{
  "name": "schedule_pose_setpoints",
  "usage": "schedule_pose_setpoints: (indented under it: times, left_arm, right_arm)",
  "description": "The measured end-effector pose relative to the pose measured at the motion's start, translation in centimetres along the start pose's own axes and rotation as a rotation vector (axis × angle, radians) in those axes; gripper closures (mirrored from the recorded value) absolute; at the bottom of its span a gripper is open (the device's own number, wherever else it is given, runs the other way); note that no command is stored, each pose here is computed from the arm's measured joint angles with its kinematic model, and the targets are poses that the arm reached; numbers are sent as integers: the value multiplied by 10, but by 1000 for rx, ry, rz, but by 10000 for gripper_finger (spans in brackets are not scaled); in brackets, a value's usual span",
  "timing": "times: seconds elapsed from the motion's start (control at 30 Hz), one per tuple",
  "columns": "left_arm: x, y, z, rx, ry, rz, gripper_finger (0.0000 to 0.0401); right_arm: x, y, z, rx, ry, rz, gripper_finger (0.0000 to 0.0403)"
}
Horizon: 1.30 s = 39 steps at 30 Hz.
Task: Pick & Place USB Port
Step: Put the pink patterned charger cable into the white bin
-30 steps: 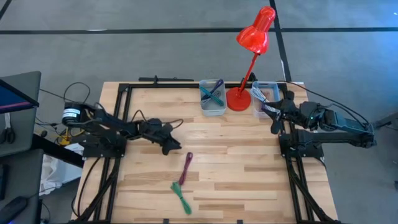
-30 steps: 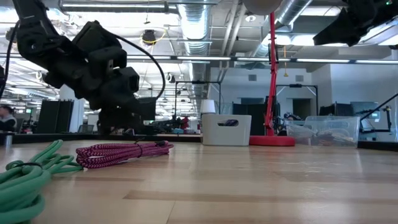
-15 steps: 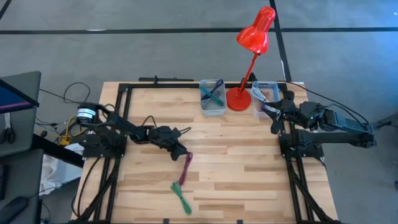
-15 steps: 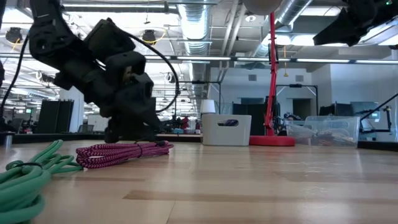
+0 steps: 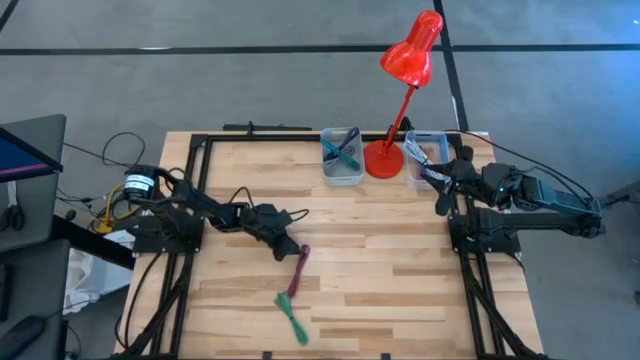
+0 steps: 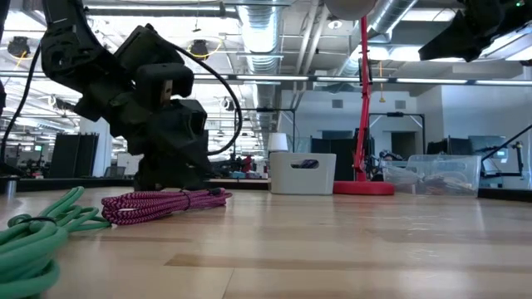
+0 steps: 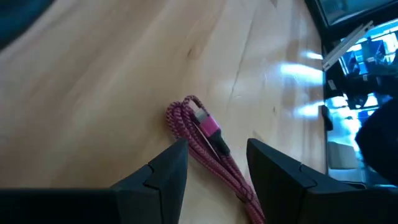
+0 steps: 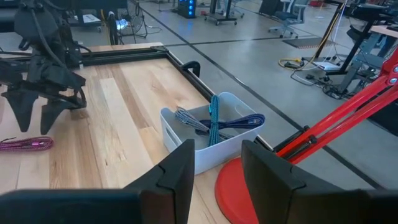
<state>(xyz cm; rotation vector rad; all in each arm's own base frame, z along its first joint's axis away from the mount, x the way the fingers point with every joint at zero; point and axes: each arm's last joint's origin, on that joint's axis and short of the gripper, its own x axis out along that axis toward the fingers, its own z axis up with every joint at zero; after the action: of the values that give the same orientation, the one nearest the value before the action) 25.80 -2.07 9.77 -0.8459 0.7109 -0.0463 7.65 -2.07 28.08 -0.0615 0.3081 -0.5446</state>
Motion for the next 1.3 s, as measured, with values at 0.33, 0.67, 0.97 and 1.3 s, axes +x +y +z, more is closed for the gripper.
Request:
schedule_pose_setpoints:
  times: [0.33, 0.67, 0.97, 1.3]
  left_arm:
    - [1, 0, -3, -38, 12, 18, 235]
    - [1, 1, -4, -41, 0, 42, 235]
    - [1, 2, -7, -52, 7, 86, 235]
    - [2, 0, -12, -45, -16, 130, 235]
  right_arm:
    - [0, 0, 0, 0, -1, 0, 278]
    - [0, 0, 0, 0, -1, 1, 278]
    - [0, 0, 0, 0, -1, 1, 278]
    - [0, 0, 0, 0, -1, 1, 278]
